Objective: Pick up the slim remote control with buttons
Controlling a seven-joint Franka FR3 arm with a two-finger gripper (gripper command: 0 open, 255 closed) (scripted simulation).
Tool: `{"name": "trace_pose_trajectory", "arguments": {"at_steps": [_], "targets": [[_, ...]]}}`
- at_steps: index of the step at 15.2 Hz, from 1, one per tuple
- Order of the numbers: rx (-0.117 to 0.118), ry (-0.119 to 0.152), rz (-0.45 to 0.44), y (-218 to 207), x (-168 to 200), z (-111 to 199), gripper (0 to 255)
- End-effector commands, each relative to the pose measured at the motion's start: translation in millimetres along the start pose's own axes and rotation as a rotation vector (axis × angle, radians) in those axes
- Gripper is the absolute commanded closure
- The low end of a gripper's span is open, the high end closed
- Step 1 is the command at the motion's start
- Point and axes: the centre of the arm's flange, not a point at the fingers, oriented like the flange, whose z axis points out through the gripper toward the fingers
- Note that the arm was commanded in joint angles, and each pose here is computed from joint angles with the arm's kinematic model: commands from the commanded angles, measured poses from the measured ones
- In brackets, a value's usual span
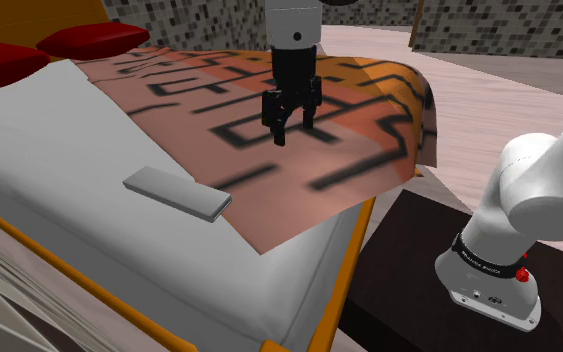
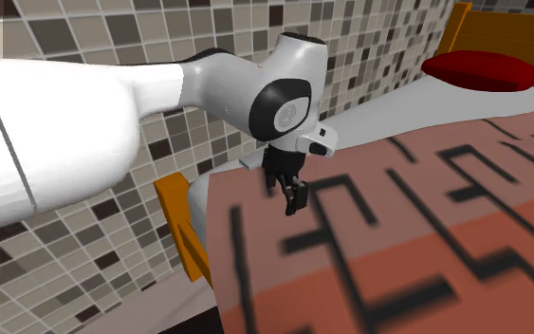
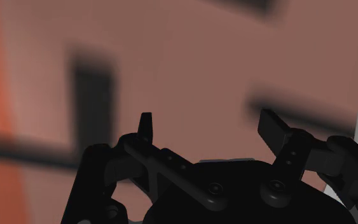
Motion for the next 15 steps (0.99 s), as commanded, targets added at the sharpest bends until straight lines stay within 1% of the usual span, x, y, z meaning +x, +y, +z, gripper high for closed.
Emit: {"name": "trace_pose_trajectory", "arguments": {"at_steps": [1,15], "targets": [[-0.005,0.004,-0.004,-25,9,1,0],[-0.043,0.03,-0.038,-201,78,5,0]]}}
